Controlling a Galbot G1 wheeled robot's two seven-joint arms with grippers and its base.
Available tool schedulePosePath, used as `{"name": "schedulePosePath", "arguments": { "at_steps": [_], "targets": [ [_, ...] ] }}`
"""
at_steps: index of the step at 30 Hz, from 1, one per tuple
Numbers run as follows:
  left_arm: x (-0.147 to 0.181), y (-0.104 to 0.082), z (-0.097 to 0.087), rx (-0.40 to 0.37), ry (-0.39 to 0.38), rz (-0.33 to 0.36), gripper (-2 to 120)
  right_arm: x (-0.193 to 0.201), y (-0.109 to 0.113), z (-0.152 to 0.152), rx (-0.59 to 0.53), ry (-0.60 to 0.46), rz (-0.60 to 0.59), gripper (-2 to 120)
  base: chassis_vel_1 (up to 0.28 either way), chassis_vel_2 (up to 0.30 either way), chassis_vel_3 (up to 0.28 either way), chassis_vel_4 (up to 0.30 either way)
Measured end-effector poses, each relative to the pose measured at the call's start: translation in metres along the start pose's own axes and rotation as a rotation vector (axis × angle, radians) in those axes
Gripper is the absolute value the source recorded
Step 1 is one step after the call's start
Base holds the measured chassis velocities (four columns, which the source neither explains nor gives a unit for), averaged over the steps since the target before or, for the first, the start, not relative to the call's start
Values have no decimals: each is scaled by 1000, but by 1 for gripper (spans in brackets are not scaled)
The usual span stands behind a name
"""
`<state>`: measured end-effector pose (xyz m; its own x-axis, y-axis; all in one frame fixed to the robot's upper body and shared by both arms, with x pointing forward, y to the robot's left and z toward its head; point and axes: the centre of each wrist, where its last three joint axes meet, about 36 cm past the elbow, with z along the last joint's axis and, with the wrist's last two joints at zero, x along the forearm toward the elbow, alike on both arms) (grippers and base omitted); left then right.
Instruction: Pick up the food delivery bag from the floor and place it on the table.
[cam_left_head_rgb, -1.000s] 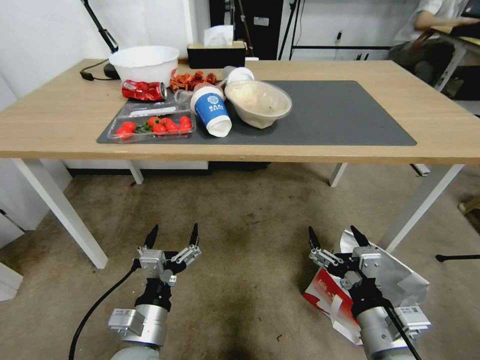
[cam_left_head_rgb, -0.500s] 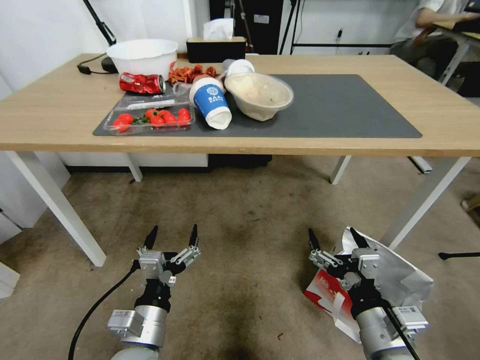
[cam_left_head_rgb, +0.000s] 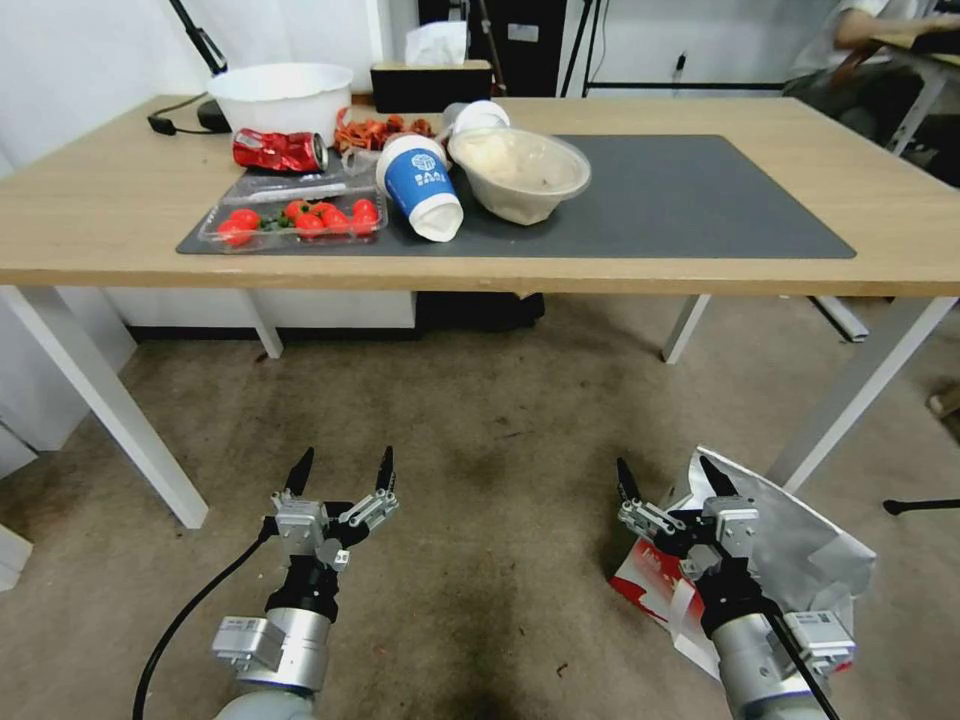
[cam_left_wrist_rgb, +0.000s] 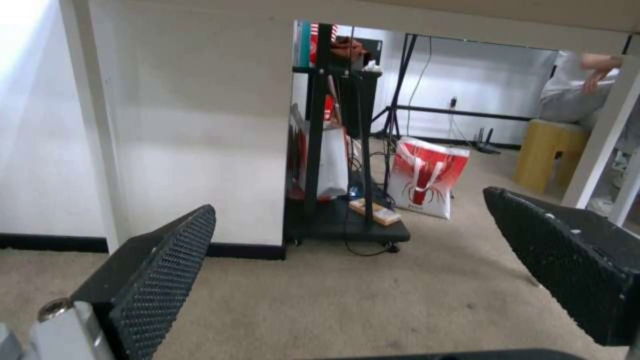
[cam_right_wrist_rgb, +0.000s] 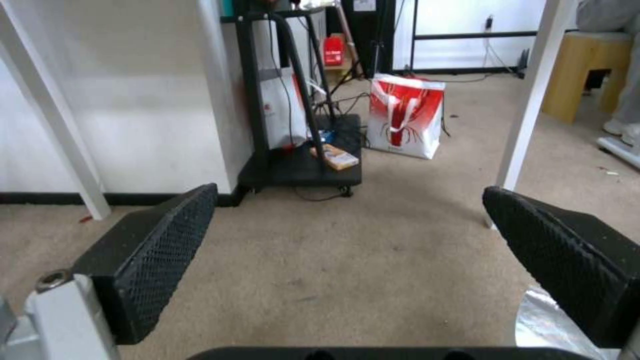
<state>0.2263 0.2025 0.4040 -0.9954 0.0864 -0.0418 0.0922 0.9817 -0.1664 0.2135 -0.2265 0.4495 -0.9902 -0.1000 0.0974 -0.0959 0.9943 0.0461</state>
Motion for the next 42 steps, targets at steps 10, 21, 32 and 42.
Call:
{"name": "schedulePosePath", "arguments": {
  "at_steps": [10, 21, 32, 42],
  "targets": [
    [0, 1, 6, 7, 15, 1, 100, 0, 0, 2, 0, 5, 0, 100, 0, 0, 0, 0],
    [1, 2, 7, 6, 15, 4, 100, -1, 0, 1, -1, 2, -1, 100, 0, 0, 0, 0],
    [1, 2, 9, 8, 19, 3, 100, -1, 0, 1, 0, 0, -2, 100, 0, 0, 0, 0],
    [1, 1, 10, 11, 16, 4, 100, 0, 0, 1, 2, 1, -2, 100, 0, 0, 0, 0]
  ]
}}
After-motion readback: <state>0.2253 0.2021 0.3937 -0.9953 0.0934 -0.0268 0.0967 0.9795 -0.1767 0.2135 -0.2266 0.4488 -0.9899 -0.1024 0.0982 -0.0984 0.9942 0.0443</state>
